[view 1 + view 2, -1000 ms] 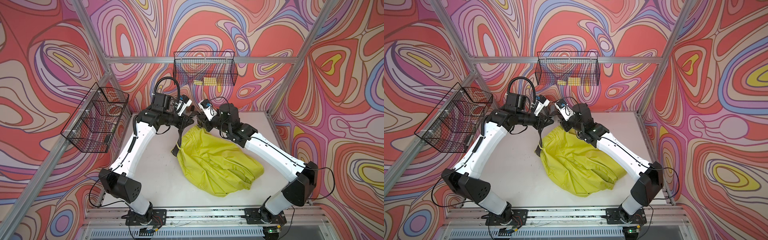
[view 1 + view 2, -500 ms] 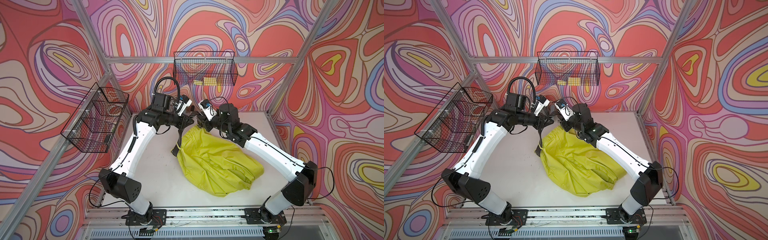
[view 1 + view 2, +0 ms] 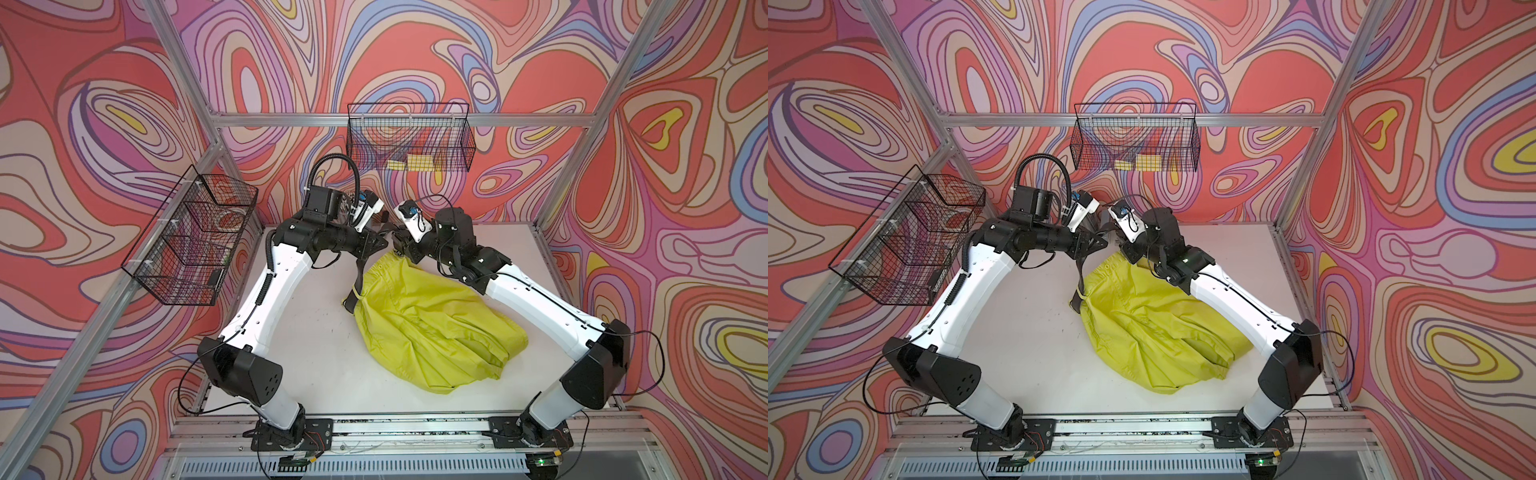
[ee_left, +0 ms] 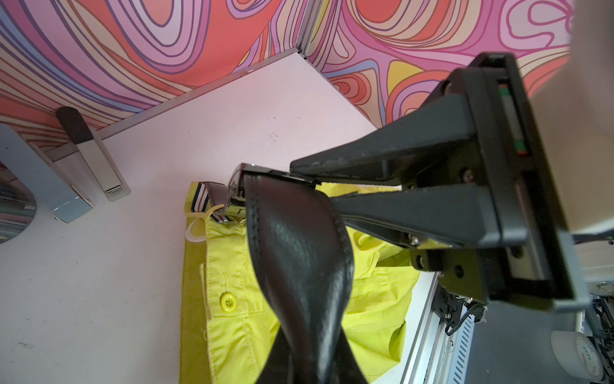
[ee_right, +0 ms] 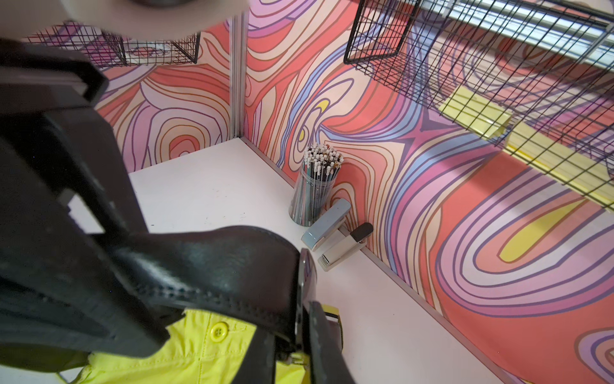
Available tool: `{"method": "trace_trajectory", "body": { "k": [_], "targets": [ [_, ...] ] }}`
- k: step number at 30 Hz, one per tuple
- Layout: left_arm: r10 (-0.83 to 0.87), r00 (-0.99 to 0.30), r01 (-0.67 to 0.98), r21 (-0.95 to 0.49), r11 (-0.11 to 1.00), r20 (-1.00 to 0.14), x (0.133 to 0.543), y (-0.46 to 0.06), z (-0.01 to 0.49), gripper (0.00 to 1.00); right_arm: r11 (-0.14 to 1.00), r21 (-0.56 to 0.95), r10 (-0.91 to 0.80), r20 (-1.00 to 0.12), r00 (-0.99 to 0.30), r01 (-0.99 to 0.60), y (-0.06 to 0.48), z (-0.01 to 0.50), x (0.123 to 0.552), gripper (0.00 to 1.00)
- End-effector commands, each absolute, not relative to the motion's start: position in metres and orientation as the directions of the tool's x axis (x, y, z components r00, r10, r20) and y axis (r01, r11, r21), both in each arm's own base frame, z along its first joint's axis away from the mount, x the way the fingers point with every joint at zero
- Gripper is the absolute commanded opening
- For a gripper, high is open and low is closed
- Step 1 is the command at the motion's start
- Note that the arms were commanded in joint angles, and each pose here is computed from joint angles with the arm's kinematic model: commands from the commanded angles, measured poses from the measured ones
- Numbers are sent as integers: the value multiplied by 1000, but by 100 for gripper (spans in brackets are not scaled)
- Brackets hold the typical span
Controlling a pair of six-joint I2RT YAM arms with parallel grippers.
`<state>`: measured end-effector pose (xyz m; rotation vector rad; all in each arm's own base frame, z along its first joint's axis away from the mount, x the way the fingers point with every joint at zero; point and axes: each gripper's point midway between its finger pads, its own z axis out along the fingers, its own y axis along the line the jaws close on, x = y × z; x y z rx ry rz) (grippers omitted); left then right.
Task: Remove the belt from the trousers
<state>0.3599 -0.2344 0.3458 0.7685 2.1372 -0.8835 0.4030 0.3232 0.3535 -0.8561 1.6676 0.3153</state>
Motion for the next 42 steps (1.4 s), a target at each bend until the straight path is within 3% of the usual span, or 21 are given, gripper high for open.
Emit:
{"method": "trace_trajectory", "body": {
  "k": [1,11,15,30,34,38,42],
  "targets": [
    [245,-590,738,-392,549,-769,346,-240,360,0,693,-231,-369,-928,-60,-683,327,349,404,17],
    [251,-596,736,-393,551,-763,347,-240,356,0,694,-228,-353,-935,-46,-683,325,359,400,29],
    [252,-598,735,-395,551,-761,347,-240,355,0,695,-226,-348,-937,-44,-683,324,362,398,29],
    [255,-605,731,-398,555,-755,347,-239,352,0,697,-229,-363,-930,-59,-680,322,355,398,5],
    [257,-605,729,-395,559,-754,347,-239,351,0,699,-233,-374,-925,-68,-677,320,351,398,3],
    [256,-610,727,-401,557,-750,347,-239,351,0,699,-232,-373,-925,-69,-676,319,353,396,27],
    [256,-614,725,-406,557,-747,347,-239,350,0,704,-233,-357,-933,-51,-671,317,360,395,29]
  ]
}}
